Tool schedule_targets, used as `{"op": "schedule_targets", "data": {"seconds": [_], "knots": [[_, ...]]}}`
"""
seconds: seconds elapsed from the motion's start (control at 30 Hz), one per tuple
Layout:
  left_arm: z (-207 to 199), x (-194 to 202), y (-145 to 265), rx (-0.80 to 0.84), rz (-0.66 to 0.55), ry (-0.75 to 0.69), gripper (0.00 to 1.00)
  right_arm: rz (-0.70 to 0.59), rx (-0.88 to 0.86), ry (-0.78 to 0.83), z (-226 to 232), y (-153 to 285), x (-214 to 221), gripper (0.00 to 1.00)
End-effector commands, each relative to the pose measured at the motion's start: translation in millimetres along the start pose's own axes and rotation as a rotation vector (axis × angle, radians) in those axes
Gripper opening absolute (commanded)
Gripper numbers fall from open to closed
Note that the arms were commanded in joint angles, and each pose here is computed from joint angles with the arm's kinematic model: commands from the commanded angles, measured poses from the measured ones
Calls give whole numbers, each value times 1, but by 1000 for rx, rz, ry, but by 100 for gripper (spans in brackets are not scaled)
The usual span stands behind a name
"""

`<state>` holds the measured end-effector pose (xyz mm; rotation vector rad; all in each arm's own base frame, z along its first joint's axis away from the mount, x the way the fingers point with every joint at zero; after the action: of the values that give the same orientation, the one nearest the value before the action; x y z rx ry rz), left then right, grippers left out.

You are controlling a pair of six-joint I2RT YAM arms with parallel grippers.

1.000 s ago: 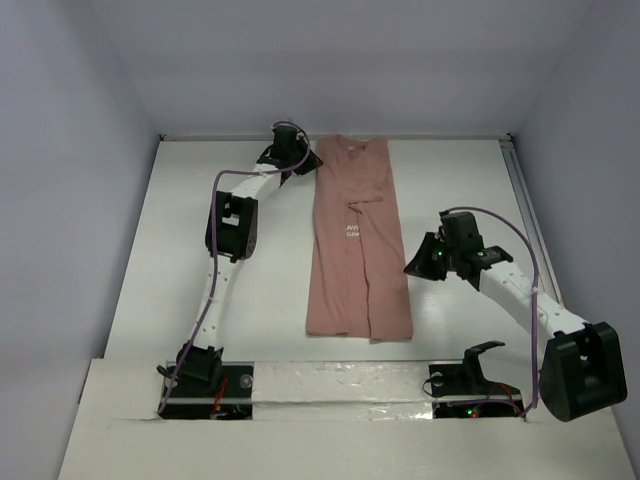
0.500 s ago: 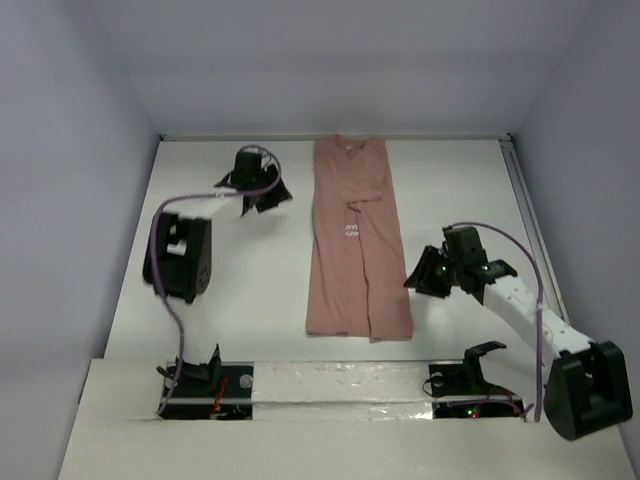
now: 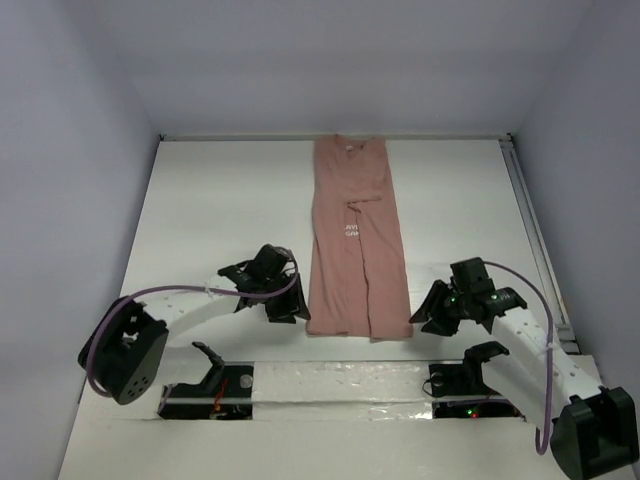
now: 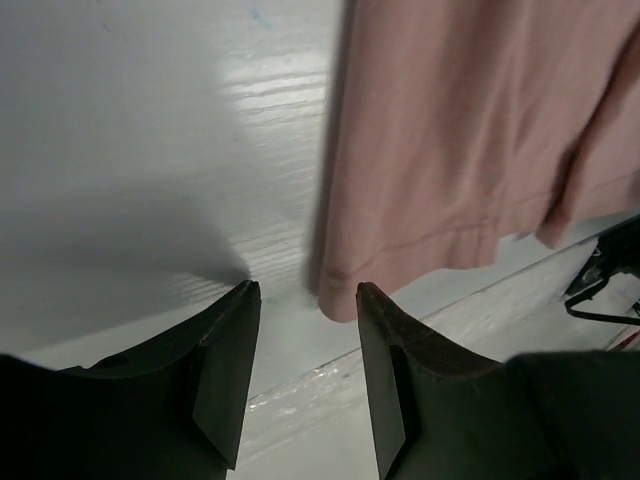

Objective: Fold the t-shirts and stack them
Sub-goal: Fold the tshirt

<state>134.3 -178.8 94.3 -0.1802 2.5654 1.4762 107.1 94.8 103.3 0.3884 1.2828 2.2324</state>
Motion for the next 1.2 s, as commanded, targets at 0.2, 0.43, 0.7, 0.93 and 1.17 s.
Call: {"op": "schedule_targets", "data": {"seconds": [0.2,0.43,0.7,0.93,1.17], "knots": [[-7,22,-23,47,137,0,40,77,24,-87,-13,-12,13,42],[0,31,-23,22,148,-7,36,72,4,-102,-13,-19,12,41],[-2,24,-24,6,117,-24,9,44,-29,-116,-12,-23,9,20],[-13,40,-7,53,145,-18,0,82,-54,-52,-6,2,19,0],[-33,44,38,83,143,52,0,70,-57,-11,9,56,27,0]]}}
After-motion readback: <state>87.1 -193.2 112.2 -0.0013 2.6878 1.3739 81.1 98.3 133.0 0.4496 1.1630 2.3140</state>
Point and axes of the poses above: each gripper's point midway between its finger pads, its own y axis back along the fingers, its own z axis along the line the jaws close on, x = y × z, the point moved 7 cm from there along y, back along the fingers, and after that the axes turned 7 degrees about -y, right-handed, at the moved point
